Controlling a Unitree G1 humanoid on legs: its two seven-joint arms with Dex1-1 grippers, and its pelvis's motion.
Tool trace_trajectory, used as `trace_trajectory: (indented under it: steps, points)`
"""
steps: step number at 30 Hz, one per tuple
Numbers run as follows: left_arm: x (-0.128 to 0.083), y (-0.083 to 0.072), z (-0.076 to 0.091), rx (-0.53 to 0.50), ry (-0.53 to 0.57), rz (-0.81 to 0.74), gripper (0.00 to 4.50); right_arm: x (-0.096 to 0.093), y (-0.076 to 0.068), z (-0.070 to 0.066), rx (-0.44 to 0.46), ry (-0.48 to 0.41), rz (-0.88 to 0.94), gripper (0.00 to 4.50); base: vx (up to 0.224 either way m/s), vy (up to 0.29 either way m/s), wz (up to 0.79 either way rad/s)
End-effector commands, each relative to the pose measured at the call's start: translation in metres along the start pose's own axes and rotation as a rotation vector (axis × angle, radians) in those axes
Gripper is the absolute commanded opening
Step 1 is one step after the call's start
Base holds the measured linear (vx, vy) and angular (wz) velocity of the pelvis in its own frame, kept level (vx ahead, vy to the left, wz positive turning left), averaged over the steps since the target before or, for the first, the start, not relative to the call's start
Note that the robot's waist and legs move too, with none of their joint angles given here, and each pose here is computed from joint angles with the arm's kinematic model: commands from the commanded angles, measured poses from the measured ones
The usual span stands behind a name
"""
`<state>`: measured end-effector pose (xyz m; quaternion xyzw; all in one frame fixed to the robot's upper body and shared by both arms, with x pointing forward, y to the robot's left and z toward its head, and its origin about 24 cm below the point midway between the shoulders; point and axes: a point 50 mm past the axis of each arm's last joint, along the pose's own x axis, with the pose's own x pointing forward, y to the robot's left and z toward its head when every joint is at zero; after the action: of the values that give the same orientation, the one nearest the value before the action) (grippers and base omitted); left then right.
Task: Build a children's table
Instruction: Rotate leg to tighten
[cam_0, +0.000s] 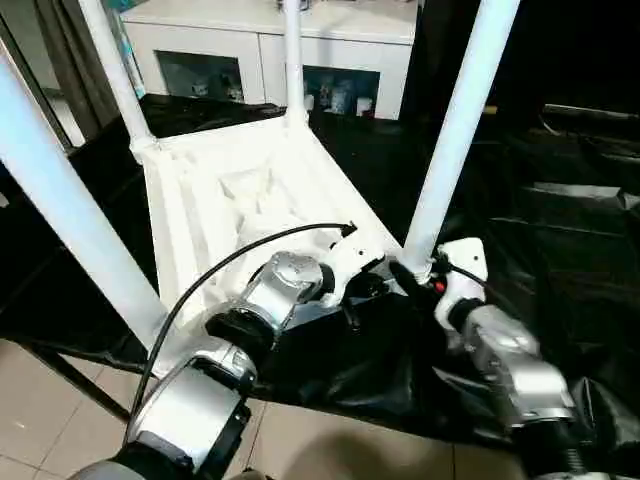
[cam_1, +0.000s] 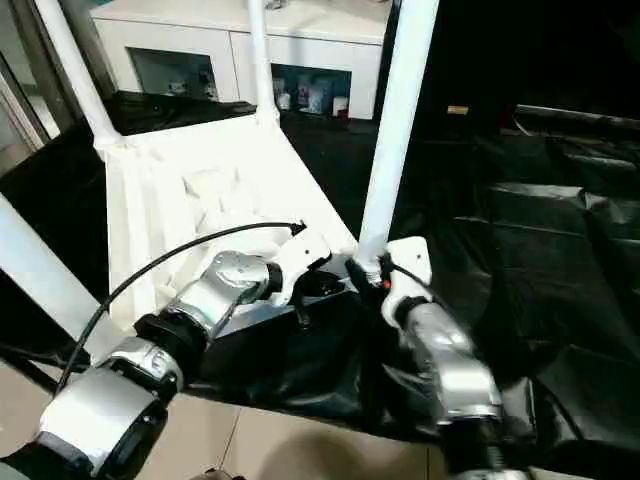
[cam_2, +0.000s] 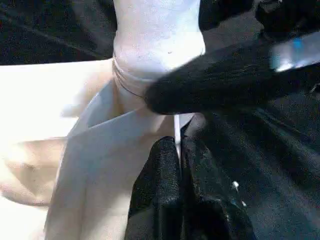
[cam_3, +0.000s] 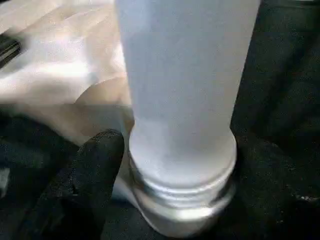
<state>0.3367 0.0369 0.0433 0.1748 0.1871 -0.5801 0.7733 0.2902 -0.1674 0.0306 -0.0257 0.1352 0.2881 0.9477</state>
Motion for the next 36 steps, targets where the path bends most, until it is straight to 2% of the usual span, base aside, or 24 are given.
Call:
trace_trajectory:
  steps: [1,6,9,15,23,26,36]
  points:
    - [0.002,-0.013,-0.011,0.000,0.011,-0.135,0.00,0.003,0.016,0.008,-0.057,-0.027,0.177,3.76,0.000,0.000,0.00]
    - [-0.017,-0.019,-0.018,0.016,0.004,-0.322,0.00,-0.018,0.010,0.009,-0.091,0.019,0.395,3.76,0.000,0.000,0.00]
    - [-0.024,-0.019,-0.020,0.011,-0.001,-0.360,0.00,-0.023,0.007,0.011,-0.088,0.024,0.454,3.76,0.000,0.000,0.00]
    - [-0.031,-0.019,-0.024,0.008,0.001,-0.373,0.00,-0.023,0.009,0.009,-0.092,0.049,0.527,3.76,0.000,0.000,0.00]
    - [-0.034,-0.019,-0.024,0.010,-0.003,-0.367,0.00,-0.020,0.008,0.006,-0.120,0.079,0.548,3.20,0.000,0.000,0.00]
    - [-0.035,-0.019,-0.024,0.013,-0.004,-0.355,0.00,-0.019,0.006,0.006,-0.135,0.086,0.543,2.83,0.000,0.000,0.00]
    - [-0.035,-0.019,-0.026,0.009,-0.002,-0.337,0.00,-0.017,0.008,0.004,-0.142,0.083,0.546,2.66,0.000,0.000,0.00]
